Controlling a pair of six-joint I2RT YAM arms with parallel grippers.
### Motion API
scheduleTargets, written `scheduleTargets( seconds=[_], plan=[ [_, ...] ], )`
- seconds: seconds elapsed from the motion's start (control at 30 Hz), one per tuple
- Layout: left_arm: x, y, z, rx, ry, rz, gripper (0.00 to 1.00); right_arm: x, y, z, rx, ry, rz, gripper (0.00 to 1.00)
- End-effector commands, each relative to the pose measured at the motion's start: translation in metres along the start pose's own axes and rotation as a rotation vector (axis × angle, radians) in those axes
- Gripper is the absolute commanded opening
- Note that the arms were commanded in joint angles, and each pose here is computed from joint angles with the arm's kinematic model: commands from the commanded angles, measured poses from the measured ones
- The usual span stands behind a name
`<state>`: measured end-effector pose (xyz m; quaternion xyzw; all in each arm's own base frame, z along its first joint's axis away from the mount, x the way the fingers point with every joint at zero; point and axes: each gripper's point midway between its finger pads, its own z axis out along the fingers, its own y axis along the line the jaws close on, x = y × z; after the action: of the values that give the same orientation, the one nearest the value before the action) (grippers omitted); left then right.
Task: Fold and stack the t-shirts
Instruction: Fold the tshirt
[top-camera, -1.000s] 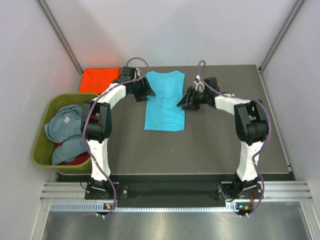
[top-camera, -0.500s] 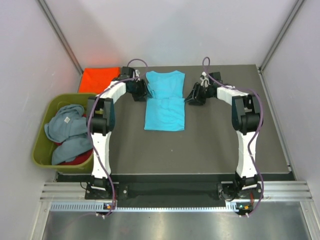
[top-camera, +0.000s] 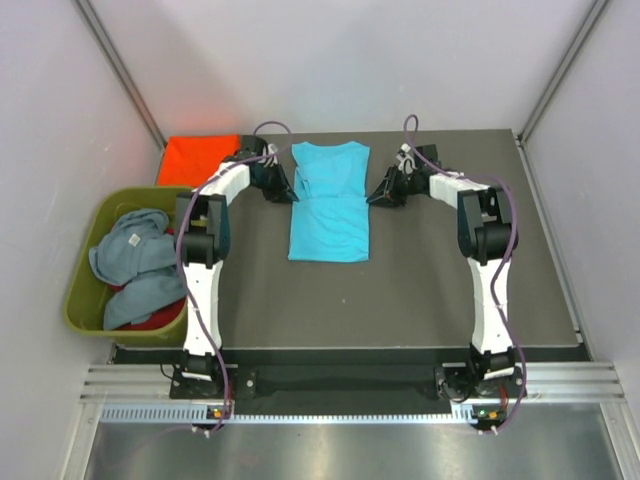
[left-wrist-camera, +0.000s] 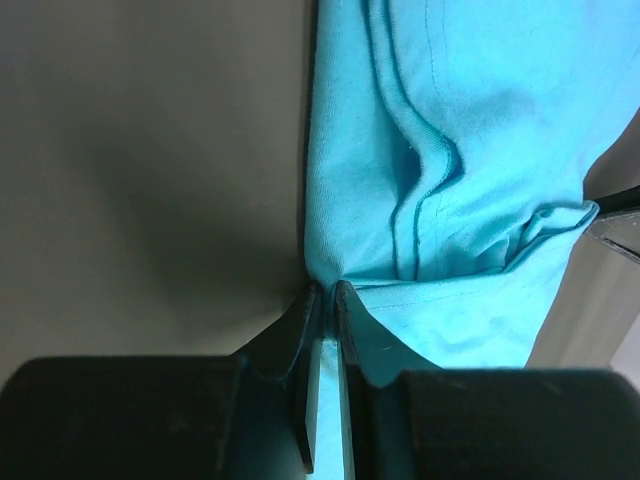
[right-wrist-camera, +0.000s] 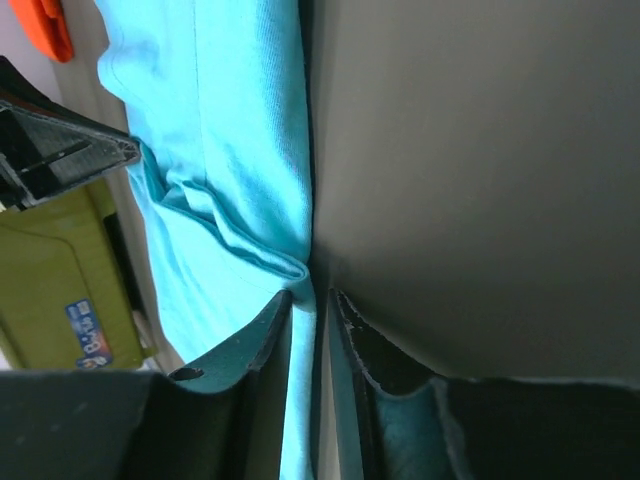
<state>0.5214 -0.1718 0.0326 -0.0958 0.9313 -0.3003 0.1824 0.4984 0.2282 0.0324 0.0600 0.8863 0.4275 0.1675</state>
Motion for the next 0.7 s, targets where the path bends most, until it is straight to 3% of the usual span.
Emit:
scheduleTargets(
  seconds=[0.0,0.07,0.1,0.13,0.23,0.33,0.47,0.6,0.63,0.67],
  plan=[
    [-0.004,0.021,0.003,-0.048,0.004,-0.026,0.14,-0.01,0.002,0.012,-0.007,-0.032,0.007,0.2],
    [-0.008,0.021,0.003,-0.042,-0.004,-0.024,0.19,-0.015,0.002,0.014,-0.007,-0.038,0.016,0.17],
    [-0.009,0.017,0.002,-0.028,-0.007,-0.017,0.24,-0.016,0.003,0.016,-0.002,-0.042,0.021,0.16],
    [-0.013,0.015,0.0,-0.029,-0.017,-0.011,0.35,-0.021,0.004,0.015,0.0,-0.051,0.02,0.16],
    [-0.02,0.011,-0.009,-0.038,-0.04,0.007,0.47,-0.028,0.004,0.009,0.057,-0.068,0.0,0.18],
    [-0.025,0.0,-0.027,-0.052,-0.064,0.018,0.55,-0.039,0.0,-0.011,0.168,-0.11,-0.003,0.52],
    [-0.025,-0.009,-0.06,-0.093,-0.112,0.018,0.56,-0.043,0.002,-0.044,0.283,-0.154,-0.008,0.64],
    [0.001,-0.022,-0.098,-0.076,-0.145,-0.015,0.55,-0.016,0.015,-0.08,0.33,-0.168,-0.001,0.7],
    [0.01,-0.025,-0.102,-0.066,-0.143,-0.019,0.55,-0.009,0.016,-0.086,0.345,-0.17,-0.005,0.99],
    [0.018,-0.029,-0.107,-0.058,-0.145,-0.022,0.54,-0.001,0.018,-0.091,0.358,-0.173,-0.011,1.0]
  ],
)
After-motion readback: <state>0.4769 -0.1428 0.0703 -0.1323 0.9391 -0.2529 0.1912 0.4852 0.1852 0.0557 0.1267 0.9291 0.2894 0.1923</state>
